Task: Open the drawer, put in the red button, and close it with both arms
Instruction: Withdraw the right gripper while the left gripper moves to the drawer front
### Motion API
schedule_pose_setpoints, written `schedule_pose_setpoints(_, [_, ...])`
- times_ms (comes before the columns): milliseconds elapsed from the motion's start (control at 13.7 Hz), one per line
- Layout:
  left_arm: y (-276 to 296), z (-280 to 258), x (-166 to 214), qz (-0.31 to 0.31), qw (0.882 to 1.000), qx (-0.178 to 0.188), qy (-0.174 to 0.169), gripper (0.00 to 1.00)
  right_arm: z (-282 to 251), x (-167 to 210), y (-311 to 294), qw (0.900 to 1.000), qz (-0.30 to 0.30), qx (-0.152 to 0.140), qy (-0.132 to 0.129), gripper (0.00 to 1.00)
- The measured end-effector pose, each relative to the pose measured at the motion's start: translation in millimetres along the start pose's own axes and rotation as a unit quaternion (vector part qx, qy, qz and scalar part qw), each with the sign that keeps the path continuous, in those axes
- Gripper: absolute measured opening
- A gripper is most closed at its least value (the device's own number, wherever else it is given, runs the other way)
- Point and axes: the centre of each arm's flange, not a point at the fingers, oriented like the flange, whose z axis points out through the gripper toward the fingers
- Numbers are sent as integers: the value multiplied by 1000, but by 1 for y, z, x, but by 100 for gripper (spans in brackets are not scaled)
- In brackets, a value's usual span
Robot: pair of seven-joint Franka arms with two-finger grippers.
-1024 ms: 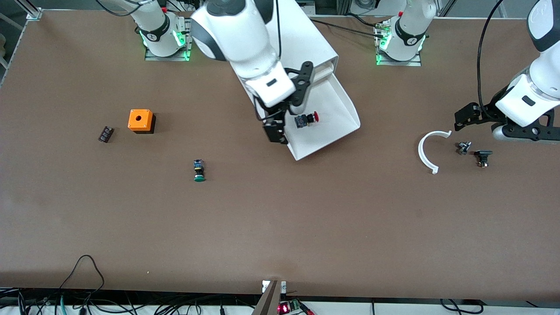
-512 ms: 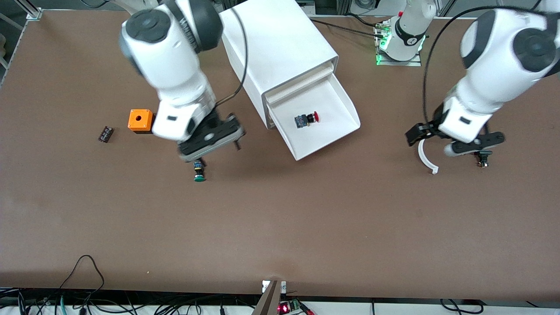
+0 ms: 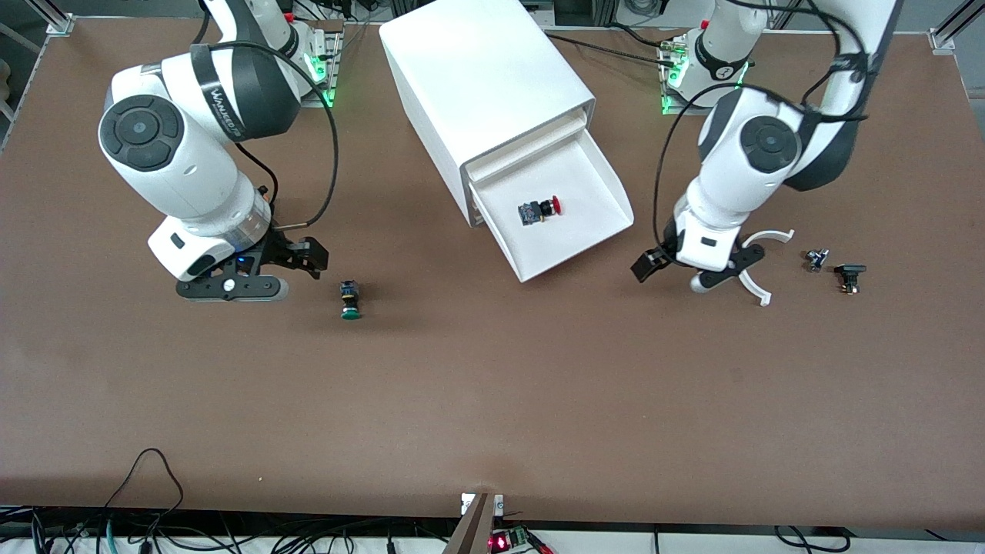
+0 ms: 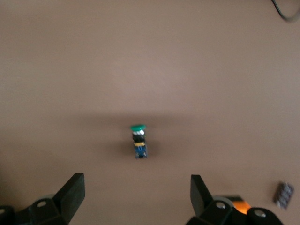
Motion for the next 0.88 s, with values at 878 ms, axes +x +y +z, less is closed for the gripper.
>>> schedule_pose_setpoints(878, [-8, 86, -62, -20, 999, 13, -31, 100, -64, -17, 152, 997, 74, -7, -17, 100])
